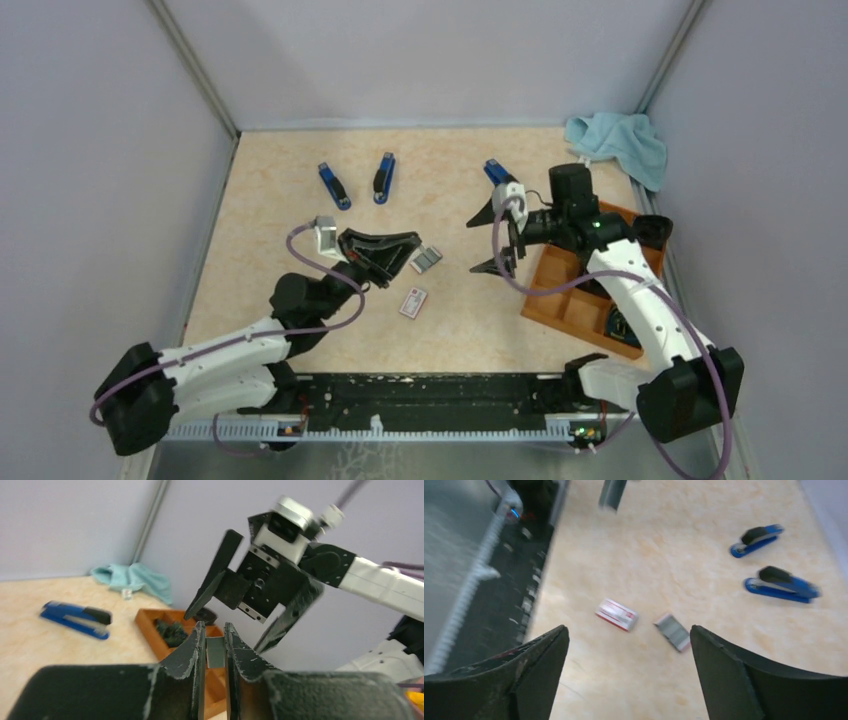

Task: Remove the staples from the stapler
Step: Pick up the staple from the center of the board, then adjust the staple box at the center of the board.

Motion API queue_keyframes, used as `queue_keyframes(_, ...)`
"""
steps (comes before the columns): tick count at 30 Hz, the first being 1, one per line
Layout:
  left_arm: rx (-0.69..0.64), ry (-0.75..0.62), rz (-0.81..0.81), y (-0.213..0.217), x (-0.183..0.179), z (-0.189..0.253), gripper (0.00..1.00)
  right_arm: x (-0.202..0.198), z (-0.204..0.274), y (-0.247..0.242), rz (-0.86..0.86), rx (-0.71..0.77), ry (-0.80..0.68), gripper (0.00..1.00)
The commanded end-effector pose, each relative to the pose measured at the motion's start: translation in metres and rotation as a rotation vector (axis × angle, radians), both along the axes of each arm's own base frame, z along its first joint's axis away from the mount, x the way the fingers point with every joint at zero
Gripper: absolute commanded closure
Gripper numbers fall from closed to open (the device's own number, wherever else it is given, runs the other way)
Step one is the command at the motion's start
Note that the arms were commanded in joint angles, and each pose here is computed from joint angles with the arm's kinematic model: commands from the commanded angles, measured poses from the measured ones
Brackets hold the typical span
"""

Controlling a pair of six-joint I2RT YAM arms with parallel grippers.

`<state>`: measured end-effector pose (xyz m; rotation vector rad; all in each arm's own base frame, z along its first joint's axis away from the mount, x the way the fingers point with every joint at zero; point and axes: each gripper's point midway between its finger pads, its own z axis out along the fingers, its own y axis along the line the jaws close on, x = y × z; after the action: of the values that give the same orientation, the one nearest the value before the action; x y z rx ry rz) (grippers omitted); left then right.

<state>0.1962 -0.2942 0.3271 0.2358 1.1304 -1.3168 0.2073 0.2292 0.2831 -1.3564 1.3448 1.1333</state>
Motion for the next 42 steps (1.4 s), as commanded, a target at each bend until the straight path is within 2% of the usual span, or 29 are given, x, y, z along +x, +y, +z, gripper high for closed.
queue_keyframes(1, 0.293, 0.210, 0.164, 0.020, 0.021, -0.074, 0.92, 0.019, -0.077, -0.023, 0.146, -0.228, -0.615, 0.04)
queue_keyframes(4, 0.398, 0.305, 0.236, 0.039, 0.023, -0.103, 0.92, 0.039, -0.123, -0.020, 0.217, -0.366, -0.727, 0.01)
queue_keyframes(7, 0.458, 0.375, 0.294, 0.058, 0.022, -0.125, 0.91, 0.048, -0.156, -0.006, 0.342, -0.463, -0.741, 0.01)
queue_keyframes(12, 0.496, 0.450, 0.349, 0.082, 0.014, -0.153, 0.91, 0.076, -0.177, 0.024, 0.436, -0.462, -0.685, 0.02)
queue_keyframes(14, 0.495, 0.468, 0.361, 0.089, 0.011, -0.159, 0.91, 0.089, -0.193, 0.031, 0.467, -0.481, -0.607, 0.03)
queue_keyframes(21, 0.487, 0.496, 0.387, 0.105, 0.004, -0.171, 0.91, 0.128, -0.218, 0.058, 0.456, -0.517, -0.523, 0.05)
queue_keyframes(27, 0.481, 0.501, 0.393, 0.108, 0.003, -0.174, 0.91, 0.134, -0.238, 0.073, 0.492, -0.533, -0.422, 0.15)
queue_keyframes(31, 0.484, 0.501, 0.392, 0.108, 0.003, -0.175, 0.91, 0.135, -0.246, 0.078, 0.518, -0.541, -0.361, 0.27)
queue_keyframes(37, 0.479, 0.497, 0.386, 0.107, 0.002, -0.173, 0.91, 0.127, -0.253, 0.081, 0.541, -0.553, -0.326, 0.38)
queue_keyframes(42, 0.472, 0.493, 0.382, 0.106, 0.003, -0.171, 0.91, 0.118, -0.258, 0.082, 0.562, -0.571, -0.304, 0.41)
